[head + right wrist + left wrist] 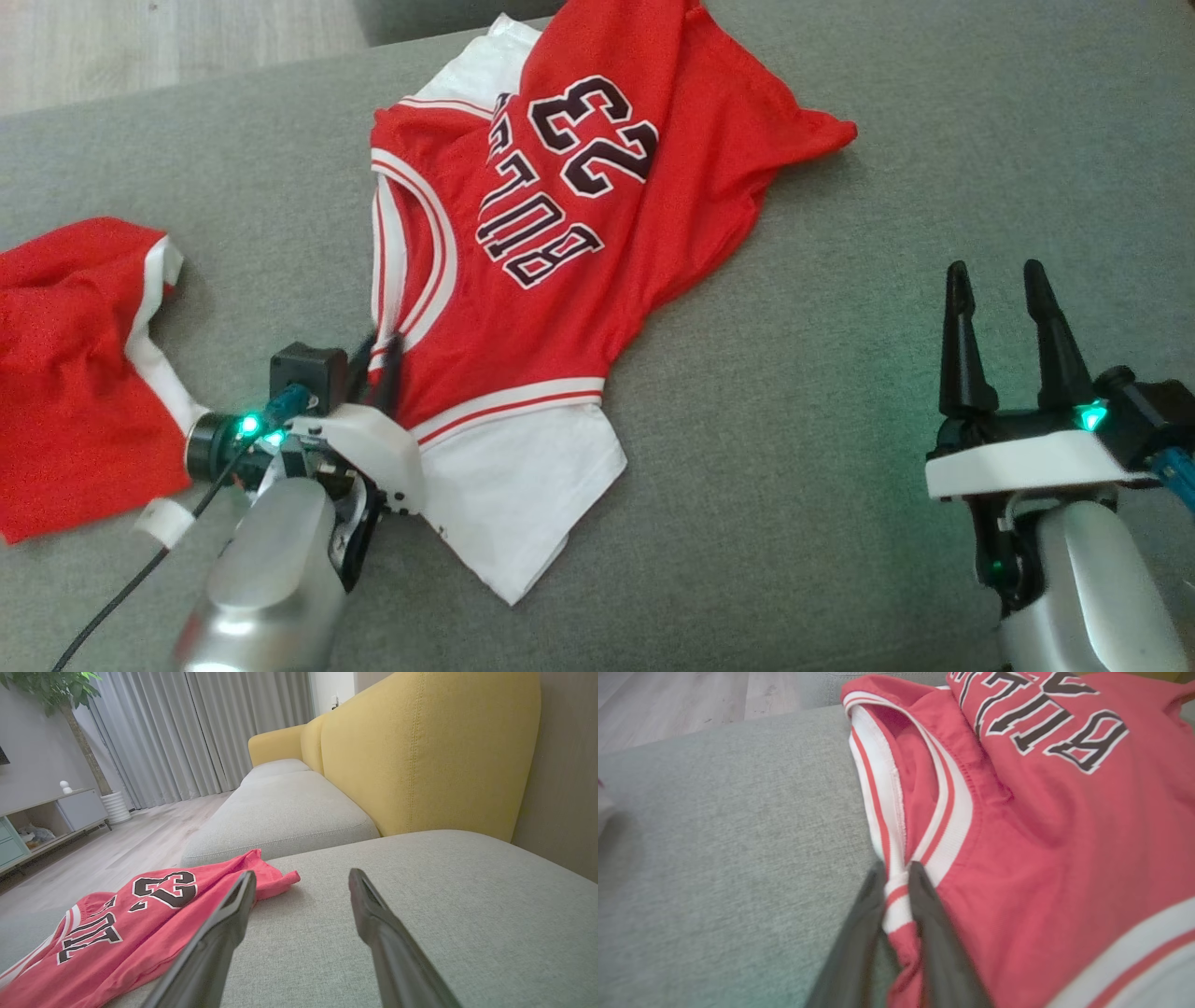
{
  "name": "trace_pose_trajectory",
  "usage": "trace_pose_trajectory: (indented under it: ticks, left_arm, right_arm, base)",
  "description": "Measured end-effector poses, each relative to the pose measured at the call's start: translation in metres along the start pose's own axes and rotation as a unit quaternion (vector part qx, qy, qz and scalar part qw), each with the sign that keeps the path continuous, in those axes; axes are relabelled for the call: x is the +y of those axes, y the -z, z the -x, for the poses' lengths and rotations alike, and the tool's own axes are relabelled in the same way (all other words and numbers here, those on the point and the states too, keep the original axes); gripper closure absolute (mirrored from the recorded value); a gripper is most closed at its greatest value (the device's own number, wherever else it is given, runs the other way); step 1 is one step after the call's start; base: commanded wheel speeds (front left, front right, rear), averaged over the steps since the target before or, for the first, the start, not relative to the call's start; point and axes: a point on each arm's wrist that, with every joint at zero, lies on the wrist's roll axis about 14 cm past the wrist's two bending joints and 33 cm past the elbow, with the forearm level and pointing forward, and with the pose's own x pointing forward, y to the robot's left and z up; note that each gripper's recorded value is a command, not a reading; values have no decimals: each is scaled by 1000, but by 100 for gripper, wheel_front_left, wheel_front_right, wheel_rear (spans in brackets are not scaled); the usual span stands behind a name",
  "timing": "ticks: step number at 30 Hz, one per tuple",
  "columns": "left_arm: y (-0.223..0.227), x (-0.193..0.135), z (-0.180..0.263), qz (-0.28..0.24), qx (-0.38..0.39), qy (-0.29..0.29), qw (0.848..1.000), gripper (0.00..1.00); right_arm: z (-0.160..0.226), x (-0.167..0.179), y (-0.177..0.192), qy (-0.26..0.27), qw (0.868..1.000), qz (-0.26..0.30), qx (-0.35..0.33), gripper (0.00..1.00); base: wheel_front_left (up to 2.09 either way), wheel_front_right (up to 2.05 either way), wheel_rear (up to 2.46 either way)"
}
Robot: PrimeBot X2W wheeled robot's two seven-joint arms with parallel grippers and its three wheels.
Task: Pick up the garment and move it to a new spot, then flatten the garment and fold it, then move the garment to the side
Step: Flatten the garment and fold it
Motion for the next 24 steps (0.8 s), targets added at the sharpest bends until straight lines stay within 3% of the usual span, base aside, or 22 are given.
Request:
trace_pose_trajectory:
  ticks: [10,19,24]
  left_arm:
    - [-22,7,-16,-12,-41,1,999,100]
    - [-121,32,-52,-52,-141,-13,989,100]
    - [-155,42,-70,-67,-164,-16,984,100]
  right_arm:
    - [3,2,8,-3,1000,0,13,0]
    - [-6,5,12,-9,1000,-3,18,0]
    - [-11,3,17,-6,1000,-7,25,0]
  base:
    - [0,0,0]
    - [0,0,0]
    - [0,0,0]
